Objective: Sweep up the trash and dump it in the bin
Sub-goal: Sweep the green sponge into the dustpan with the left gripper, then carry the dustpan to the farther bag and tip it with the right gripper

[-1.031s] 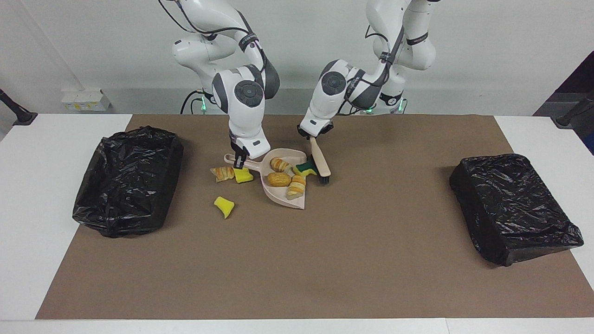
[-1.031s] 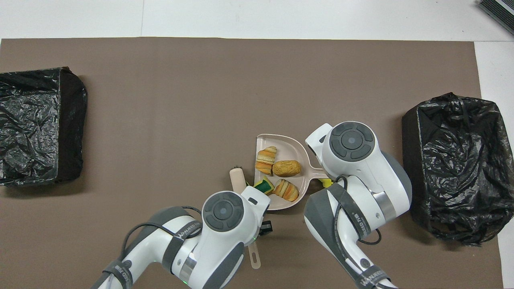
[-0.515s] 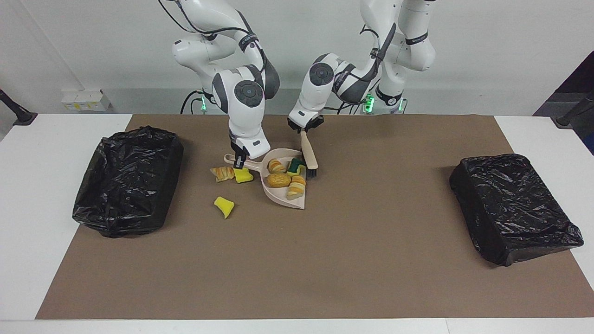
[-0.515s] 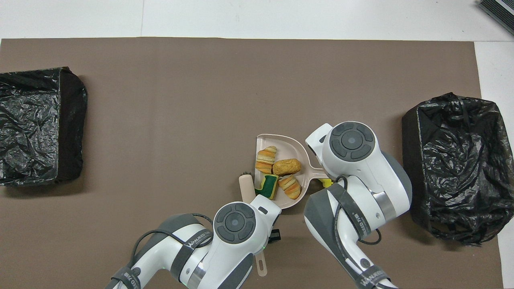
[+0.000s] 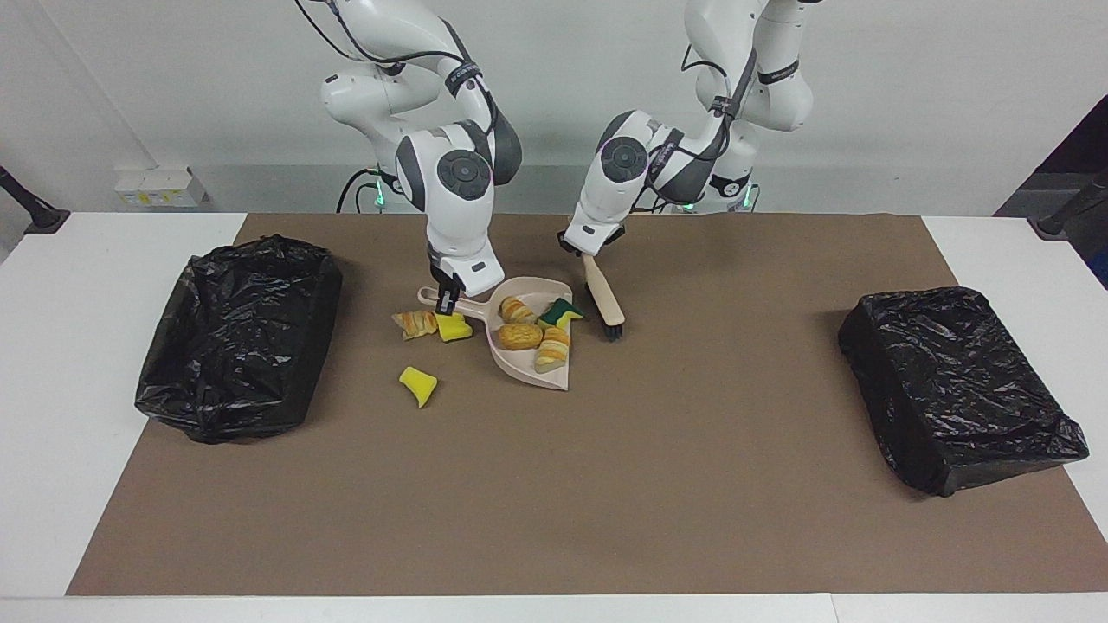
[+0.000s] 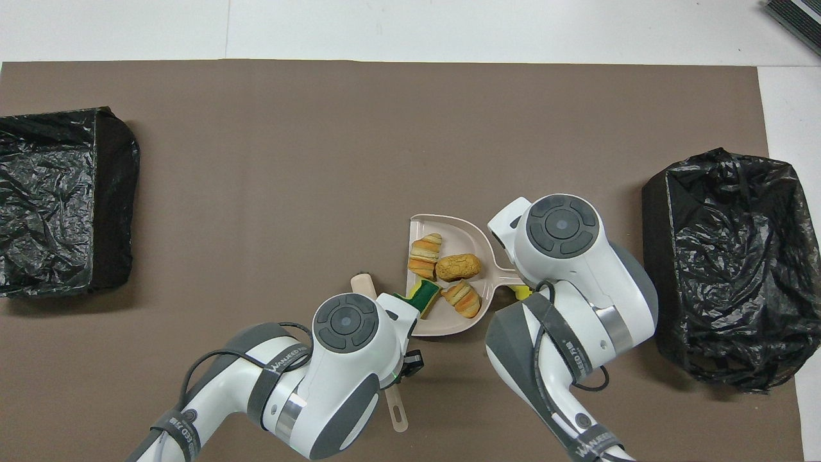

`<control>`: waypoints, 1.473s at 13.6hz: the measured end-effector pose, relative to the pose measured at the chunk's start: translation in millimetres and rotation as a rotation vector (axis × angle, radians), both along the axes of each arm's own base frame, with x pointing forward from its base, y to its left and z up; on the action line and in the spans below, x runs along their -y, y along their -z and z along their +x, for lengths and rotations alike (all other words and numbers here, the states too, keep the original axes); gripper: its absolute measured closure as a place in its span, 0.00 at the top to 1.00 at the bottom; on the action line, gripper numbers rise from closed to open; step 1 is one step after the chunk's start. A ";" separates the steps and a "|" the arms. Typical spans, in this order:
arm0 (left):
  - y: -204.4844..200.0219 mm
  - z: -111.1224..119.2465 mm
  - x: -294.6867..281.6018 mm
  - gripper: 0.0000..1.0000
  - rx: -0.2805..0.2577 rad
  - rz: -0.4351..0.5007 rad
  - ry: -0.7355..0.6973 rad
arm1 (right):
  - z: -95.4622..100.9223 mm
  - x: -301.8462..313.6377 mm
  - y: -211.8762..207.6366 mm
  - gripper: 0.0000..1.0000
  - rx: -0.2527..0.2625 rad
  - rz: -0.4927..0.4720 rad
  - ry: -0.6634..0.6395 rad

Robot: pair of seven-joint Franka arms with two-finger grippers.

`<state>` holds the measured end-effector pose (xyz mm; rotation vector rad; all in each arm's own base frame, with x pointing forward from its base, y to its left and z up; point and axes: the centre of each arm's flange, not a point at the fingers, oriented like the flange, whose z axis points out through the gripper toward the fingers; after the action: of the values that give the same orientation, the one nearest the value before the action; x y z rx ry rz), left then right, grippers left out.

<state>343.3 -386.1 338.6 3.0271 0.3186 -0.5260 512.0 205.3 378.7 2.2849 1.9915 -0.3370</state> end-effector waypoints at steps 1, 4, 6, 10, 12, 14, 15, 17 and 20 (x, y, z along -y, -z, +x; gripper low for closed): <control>-0.1 -0.6 0.6 0.27 0.000 0.000 0.002 | 0.0 0.0 0.0 0.33 0.000 0.000 0.000; -2.2 -1.7 0.2 0.27 -0.005 0.003 0.005 | 1.3 3.7 0.3 0.33 -0.001 0.002 0.009; -12.3 5.6 -8.9 0.27 -0.020 0.011 -0.007 | 5.3 14.0 0.2 0.33 -0.011 0.025 0.039; -48.2 37.1 -47.8 0.27 -0.027 0.027 -0.014 | 29.4 68.1 -12.6 0.33 -0.047 0.219 0.104; -59.8 40.7 -60.8 0.27 -0.030 0.015 0.011 | 44.9 98.8 -33.1 0.33 -0.018 0.317 0.104; -61.8 36.4 -61.2 0.27 -0.027 0.013 0.023 | 58.4 127.2 -58.5 0.33 0.030 0.382 0.114; -60.4 32.1 -59.8 0.27 -0.025 0.014 0.030 | 64.4 146.0 -74.6 0.33 0.049 0.400 0.133; -54.4 15.1 -51.8 0.27 -0.013 0.015 0.060 | 71.1 198.3 -113.5 0.33 0.069 0.414 0.170; -44.5 -30.5 -20.4 0.27 0.012 0.023 0.119 | 57.7 294.3 -154.4 0.33 0.048 0.433 0.142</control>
<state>312.7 -365.7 383.1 3.0846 0.1460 -0.5139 569.7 -89.0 533.1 2.6590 2.0444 0.1588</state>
